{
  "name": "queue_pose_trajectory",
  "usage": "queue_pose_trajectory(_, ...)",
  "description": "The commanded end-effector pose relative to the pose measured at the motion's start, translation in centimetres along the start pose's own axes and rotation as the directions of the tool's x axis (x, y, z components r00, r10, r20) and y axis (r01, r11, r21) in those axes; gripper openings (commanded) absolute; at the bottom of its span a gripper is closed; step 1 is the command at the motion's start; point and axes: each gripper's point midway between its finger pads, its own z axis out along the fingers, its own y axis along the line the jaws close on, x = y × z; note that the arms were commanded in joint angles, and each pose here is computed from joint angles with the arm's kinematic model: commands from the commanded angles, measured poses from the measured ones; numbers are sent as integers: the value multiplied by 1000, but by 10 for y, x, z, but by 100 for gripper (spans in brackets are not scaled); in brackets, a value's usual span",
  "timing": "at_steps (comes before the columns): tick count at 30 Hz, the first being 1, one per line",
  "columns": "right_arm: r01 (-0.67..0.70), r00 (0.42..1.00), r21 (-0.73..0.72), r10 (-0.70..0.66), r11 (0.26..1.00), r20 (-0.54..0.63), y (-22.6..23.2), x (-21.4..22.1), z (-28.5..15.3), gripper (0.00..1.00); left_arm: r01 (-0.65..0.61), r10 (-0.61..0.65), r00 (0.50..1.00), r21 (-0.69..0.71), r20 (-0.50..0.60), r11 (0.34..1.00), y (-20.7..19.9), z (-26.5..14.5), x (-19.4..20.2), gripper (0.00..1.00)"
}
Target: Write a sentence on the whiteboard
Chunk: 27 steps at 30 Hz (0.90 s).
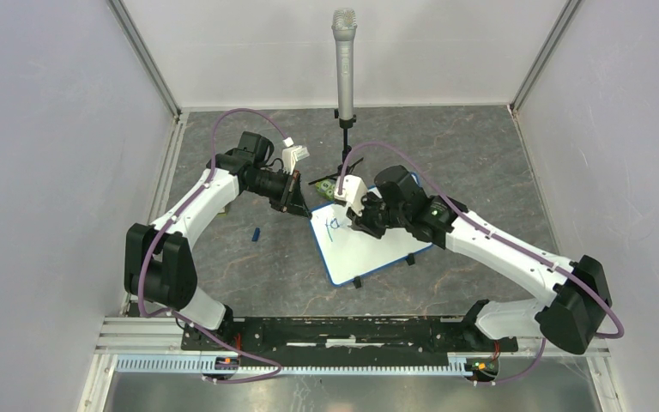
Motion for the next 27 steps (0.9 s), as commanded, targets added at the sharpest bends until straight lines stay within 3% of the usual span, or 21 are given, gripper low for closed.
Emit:
queue_pose_trajectory(1,23,996,-8,-22,1000,87,1,-27,-16,0,-59,60,998,-19,20,998,-3,-5,-4,3)
queue_pose_trajectory(14,-28,975,-15,31,999,221,-20,-46,-42,0,-71,71,997,31,20,997,-14,-9,-10,32)
queue_pose_trajectory(21,-37,973,-32,43,999,229,-18,-41,-37,0,-65,64,998,58,15,996,-15,-6,-12,33)
queue_pose_trajectory(27,-54,973,-26,58,998,225,-20,-38,-31,0,-62,61,998,58,12,996,-14,-5,-11,23)
